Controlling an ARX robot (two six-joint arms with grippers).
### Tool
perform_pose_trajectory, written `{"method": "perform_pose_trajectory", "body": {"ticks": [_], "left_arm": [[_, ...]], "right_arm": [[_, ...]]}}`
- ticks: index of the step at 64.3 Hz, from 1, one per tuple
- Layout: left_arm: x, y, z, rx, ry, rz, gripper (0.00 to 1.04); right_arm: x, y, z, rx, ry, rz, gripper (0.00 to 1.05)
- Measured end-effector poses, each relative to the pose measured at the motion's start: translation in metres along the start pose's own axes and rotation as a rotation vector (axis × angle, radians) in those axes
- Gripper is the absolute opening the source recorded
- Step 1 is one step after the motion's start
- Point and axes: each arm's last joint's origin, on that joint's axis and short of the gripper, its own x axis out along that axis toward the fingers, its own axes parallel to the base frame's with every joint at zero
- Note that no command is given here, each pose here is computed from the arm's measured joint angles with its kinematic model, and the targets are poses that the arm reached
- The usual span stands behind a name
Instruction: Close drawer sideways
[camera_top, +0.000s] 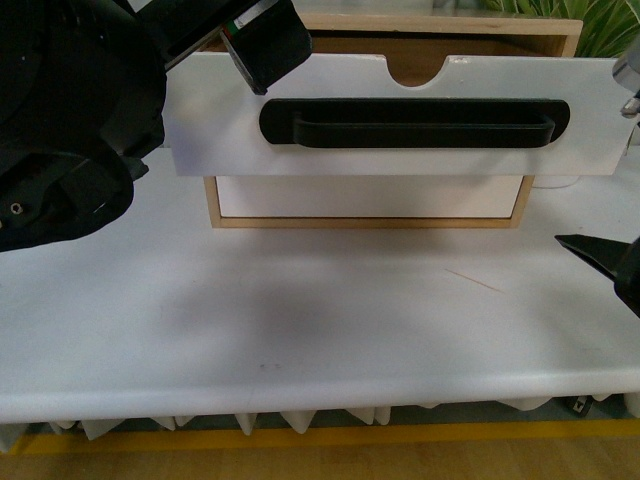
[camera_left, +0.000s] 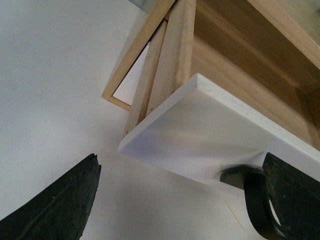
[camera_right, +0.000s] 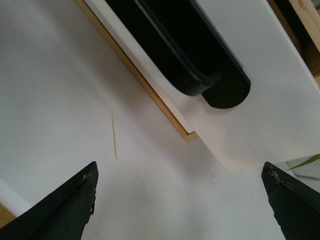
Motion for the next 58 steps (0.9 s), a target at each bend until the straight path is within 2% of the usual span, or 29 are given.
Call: {"method": "perform_pose_trajectory", "body": {"ticks": [58], "left_arm": [[0.038, -0.004, 0.007, -0.004, 0.024, -0.03, 0.99]], "right_arm": [[0.052, -0.015, 0.021, -0.026, -0.013, 0.014, 0.96]]}}
